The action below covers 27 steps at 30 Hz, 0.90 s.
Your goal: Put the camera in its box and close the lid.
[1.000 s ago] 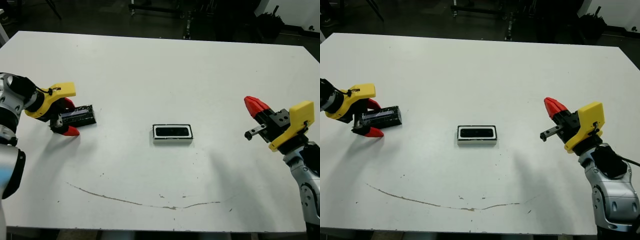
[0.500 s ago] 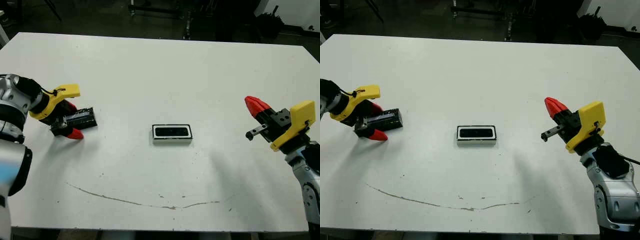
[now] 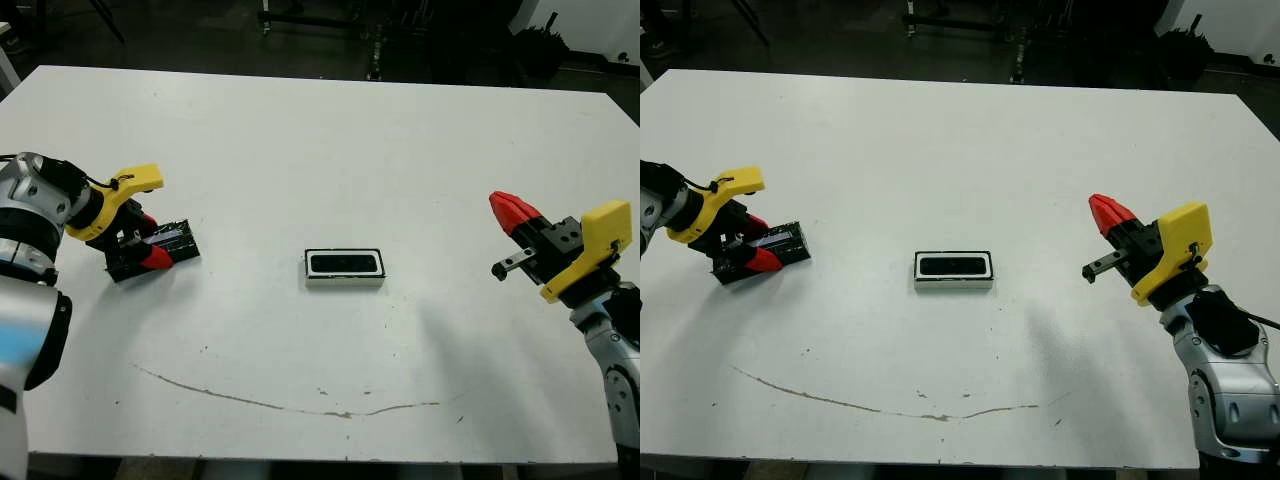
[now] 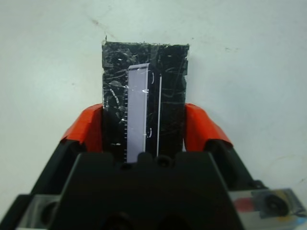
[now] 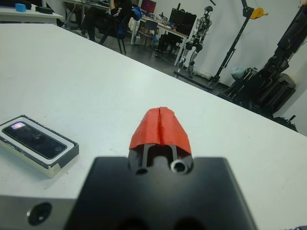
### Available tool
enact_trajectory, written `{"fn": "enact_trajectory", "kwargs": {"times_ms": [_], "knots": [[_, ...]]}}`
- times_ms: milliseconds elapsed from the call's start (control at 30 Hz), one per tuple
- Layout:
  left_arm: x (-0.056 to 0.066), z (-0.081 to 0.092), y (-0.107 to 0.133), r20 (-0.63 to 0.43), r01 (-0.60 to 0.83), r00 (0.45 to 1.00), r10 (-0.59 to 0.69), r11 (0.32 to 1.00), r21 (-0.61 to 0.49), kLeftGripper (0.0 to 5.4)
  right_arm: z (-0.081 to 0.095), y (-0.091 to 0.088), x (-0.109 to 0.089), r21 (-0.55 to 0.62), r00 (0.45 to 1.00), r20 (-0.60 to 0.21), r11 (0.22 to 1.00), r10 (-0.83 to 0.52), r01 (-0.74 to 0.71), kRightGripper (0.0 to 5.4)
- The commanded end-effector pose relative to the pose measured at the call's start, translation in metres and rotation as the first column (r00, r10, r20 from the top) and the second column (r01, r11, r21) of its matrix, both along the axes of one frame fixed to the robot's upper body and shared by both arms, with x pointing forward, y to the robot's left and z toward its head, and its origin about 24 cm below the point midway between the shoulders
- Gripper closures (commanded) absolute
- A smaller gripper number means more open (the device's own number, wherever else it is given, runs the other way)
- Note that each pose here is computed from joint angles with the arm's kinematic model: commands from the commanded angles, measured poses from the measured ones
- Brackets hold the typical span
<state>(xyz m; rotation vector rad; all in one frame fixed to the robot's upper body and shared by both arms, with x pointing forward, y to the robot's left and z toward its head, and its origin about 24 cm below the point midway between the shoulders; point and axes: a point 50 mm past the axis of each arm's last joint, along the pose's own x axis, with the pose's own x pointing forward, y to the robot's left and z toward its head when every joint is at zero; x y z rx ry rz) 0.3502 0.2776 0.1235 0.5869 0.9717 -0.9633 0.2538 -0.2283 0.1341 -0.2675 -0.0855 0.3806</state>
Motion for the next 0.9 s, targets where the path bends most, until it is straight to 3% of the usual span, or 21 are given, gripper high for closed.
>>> {"fn": "enact_trajectory", "kwargs": {"times_ms": [33,200,433,667,900], "knots": [[-0.009,-0.024,-0.003,-0.09,0.034,0.995,-0.032,0.999,0.017,2.24,0.0,-0.003,-0.001,-0.014,1.0,-0.003,1.0,-0.009,0.009,5.4],[-0.007,-0.018,-0.009,-0.046,0.083,0.995,-0.087,0.993,-0.079,2.24,-0.001,-0.002,-0.002,-0.011,1.0,-0.002,1.0,-0.012,0.011,5.4],[0.006,0.017,-0.032,0.062,0.124,0.992,-0.109,0.925,-0.358,2.24,-0.003,0.0,-0.002,-0.015,1.0,-0.007,1.0,-0.016,0.016,5.4],[0.016,0.058,-0.069,0.2,0.312,0.947,-0.25,0.859,-0.405,2.24,-0.007,0.006,-0.003,0.019,0.999,-0.044,0.999,-0.029,0.029,5.4],[0.015,0.077,-0.107,0.26,0.449,0.891,-0.372,0.8,-0.397,2.24,-0.009,0.012,-0.003,0.012,0.999,-0.039,1.0,-0.014,0.015,5.4]]}}
